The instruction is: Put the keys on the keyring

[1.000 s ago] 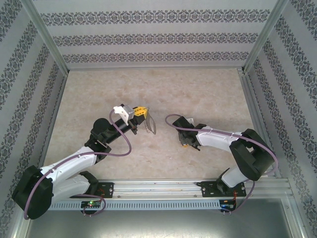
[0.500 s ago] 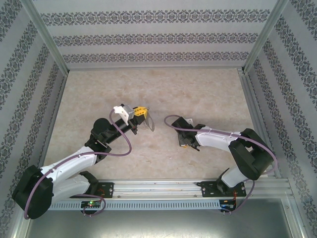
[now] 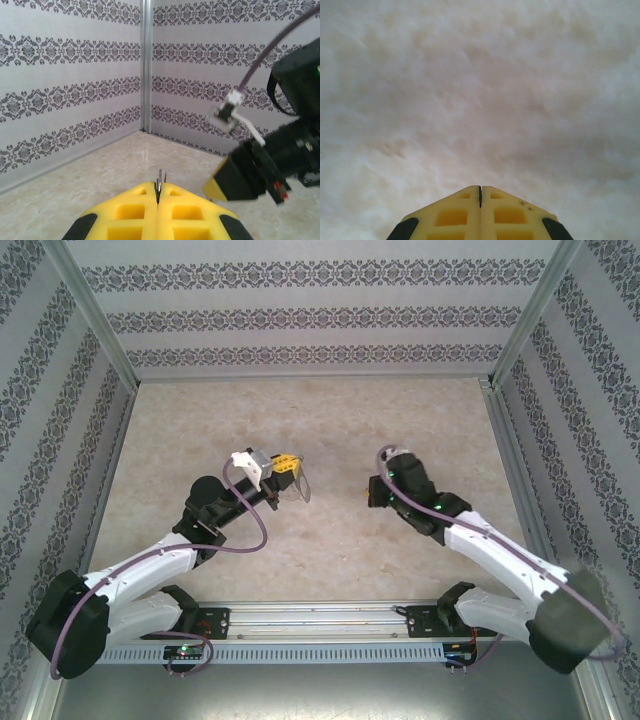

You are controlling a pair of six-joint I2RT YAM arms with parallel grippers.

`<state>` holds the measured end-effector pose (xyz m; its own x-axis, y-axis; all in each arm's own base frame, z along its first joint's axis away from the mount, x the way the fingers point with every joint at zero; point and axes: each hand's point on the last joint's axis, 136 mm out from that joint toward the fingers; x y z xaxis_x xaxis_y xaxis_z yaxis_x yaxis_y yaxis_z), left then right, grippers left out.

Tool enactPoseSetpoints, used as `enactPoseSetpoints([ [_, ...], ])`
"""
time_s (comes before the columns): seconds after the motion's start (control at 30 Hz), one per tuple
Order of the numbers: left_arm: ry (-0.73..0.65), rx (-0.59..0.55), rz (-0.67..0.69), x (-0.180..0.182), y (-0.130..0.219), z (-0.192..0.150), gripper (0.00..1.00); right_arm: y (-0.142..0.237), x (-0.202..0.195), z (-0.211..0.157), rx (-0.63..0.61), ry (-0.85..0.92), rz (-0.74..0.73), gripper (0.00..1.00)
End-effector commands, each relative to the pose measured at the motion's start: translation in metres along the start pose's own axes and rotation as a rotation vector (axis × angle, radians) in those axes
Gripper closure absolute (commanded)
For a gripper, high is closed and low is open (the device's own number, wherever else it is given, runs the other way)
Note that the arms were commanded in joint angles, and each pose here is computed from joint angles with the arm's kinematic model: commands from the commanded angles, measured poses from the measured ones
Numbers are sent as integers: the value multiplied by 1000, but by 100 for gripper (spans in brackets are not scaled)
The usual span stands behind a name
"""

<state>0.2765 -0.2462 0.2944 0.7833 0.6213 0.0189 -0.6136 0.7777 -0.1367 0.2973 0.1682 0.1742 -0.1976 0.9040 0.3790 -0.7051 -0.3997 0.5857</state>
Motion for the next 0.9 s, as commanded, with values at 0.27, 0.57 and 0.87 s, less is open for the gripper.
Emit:
enactPoseSetpoints([
  [0.27,-30,-37,-122,-22,-10,27,100,54,74,40,-109,80,602,100],
  [0.57,-25,-23,-204,-35,-15,30,100,95,102,46,-204,199,784,100],
  [0.87,-6,-4,-272,-46,-30,28,100,108,113,51,-299,240,824,100],
])
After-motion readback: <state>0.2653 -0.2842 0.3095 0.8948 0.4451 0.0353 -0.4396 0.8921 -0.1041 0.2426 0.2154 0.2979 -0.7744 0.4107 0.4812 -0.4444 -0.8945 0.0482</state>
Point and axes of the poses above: each hand's point on the last joint's axis, 136 mm out from that joint toward the fingers, its own y axis back along the fingers, its own x axis along the line the jaws close on, z = x × y, and after that the axes turned 2 degrees about -y, right-handed
